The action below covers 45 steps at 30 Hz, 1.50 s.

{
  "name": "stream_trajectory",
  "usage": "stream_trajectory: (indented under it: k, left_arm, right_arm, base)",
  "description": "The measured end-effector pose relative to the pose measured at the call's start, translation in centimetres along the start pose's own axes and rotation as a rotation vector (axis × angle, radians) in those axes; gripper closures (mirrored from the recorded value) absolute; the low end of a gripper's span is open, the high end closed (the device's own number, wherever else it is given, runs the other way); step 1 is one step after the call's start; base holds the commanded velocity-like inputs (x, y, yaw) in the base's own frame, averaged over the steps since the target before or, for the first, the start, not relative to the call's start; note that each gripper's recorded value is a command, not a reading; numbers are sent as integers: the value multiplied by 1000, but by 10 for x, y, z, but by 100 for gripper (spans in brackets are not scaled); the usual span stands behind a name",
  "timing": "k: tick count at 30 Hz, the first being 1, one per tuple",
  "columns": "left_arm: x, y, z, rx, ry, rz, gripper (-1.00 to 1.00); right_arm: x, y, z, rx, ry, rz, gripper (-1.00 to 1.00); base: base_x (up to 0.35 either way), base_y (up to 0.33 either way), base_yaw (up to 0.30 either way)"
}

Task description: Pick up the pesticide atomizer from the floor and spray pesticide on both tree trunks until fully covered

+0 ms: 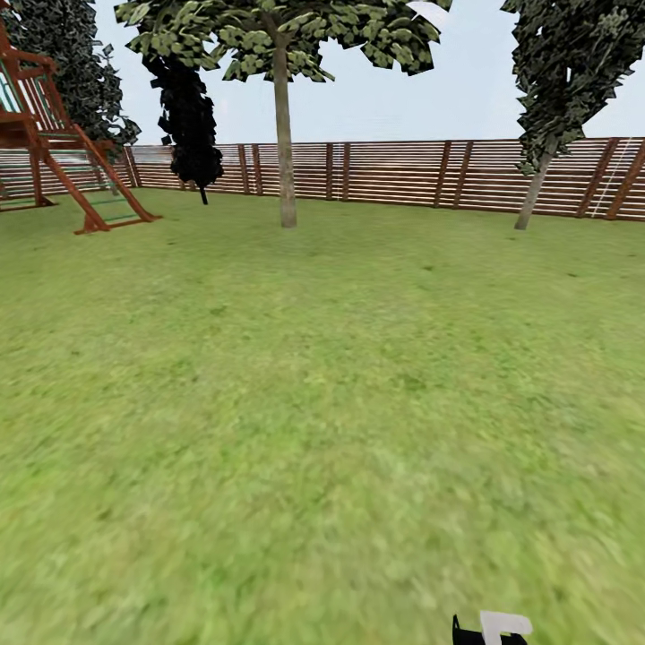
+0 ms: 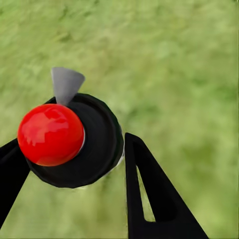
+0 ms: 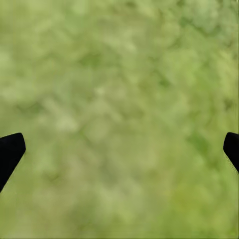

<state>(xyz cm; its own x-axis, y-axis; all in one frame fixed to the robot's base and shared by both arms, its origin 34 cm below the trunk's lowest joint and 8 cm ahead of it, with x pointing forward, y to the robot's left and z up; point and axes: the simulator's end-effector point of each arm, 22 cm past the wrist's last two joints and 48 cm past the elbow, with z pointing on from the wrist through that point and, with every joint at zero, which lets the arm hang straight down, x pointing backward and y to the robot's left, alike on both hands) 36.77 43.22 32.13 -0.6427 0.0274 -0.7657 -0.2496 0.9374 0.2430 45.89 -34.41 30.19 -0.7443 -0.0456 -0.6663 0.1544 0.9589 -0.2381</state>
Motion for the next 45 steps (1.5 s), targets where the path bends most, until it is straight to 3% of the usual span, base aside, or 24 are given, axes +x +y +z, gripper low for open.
stream_trajectory:
  k: [45]
  left_arm:
    - [0,1,0,-1,0,1,100]
  right_arm:
    - [0,0,0,0,0,0,-100]
  base:
    - [340,0,0]
